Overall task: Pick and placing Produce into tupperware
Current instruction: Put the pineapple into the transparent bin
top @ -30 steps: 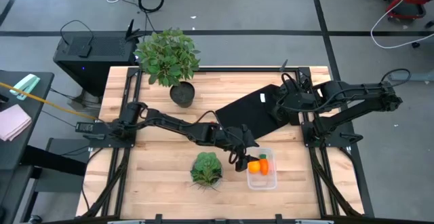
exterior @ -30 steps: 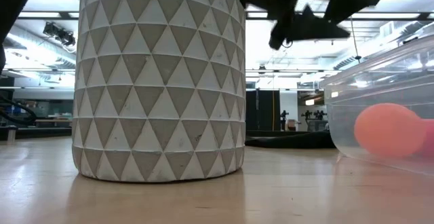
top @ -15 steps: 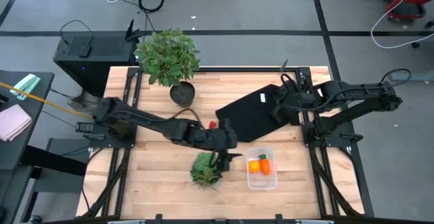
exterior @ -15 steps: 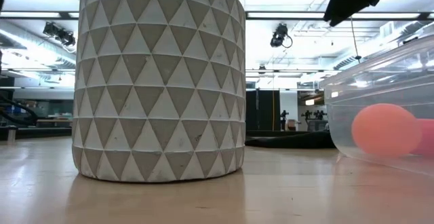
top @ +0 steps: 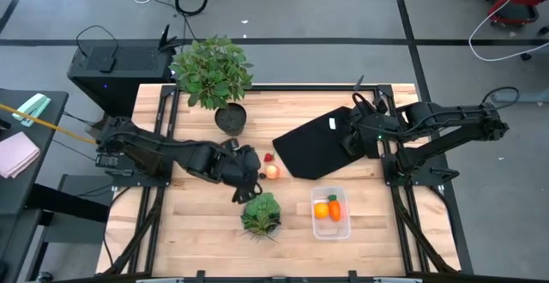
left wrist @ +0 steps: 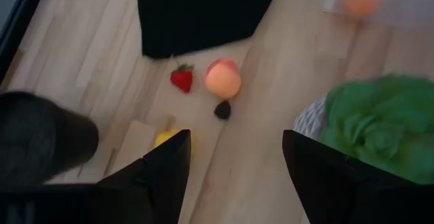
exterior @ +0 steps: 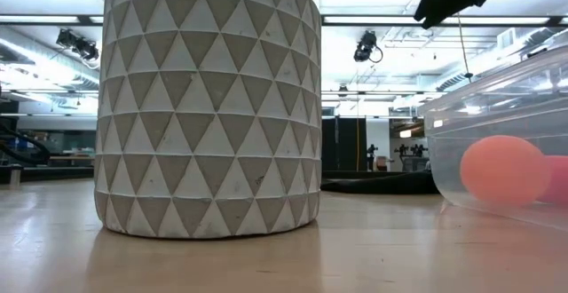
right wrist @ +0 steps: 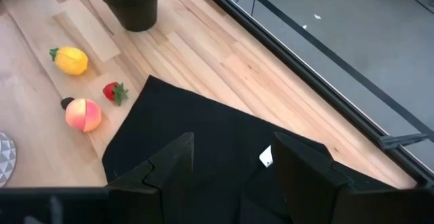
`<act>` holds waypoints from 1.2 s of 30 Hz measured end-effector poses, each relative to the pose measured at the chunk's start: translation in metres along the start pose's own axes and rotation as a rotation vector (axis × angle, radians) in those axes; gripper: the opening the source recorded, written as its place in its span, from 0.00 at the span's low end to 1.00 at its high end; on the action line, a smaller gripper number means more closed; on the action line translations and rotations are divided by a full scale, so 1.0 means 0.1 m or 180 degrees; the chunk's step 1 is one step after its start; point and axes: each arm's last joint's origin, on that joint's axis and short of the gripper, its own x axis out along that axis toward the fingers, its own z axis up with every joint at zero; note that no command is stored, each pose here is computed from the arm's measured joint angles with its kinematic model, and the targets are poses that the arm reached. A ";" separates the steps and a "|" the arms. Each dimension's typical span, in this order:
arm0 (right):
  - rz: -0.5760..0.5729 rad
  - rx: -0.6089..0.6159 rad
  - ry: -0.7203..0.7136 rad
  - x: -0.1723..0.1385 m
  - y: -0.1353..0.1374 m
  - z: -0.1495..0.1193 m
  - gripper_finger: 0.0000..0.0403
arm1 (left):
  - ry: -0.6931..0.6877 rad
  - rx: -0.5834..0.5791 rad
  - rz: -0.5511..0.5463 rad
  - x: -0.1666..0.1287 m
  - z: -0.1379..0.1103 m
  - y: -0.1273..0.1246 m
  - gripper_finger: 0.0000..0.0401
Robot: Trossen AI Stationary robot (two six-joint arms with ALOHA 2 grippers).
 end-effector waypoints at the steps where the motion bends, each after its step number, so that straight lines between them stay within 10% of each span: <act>1: 0.0000 -0.0002 0.0000 0.00 0.00 0.00 0.51 | 0.0049 0.0004 0.0023 -0.01 -0.02 0.00 0.61; 12: 0.0009 -0.0001 0.0007 0.00 0.00 0.00 0.51 | 0.0039 -0.0311 0.0928 -0.12 -0.48 0.00 0.60; 26: 0.0032 -0.0014 0.0018 0.00 0.01 0.00 0.51 | -0.0657 -0.1148 0.0012 -0.01 -1.27 0.30 0.52; 36: 0.0131 0.0117 0.0092 0.00 0.01 -0.01 0.51 | -0.0750 -0.0222 0.0050 0.30 -1.52 0.40 0.55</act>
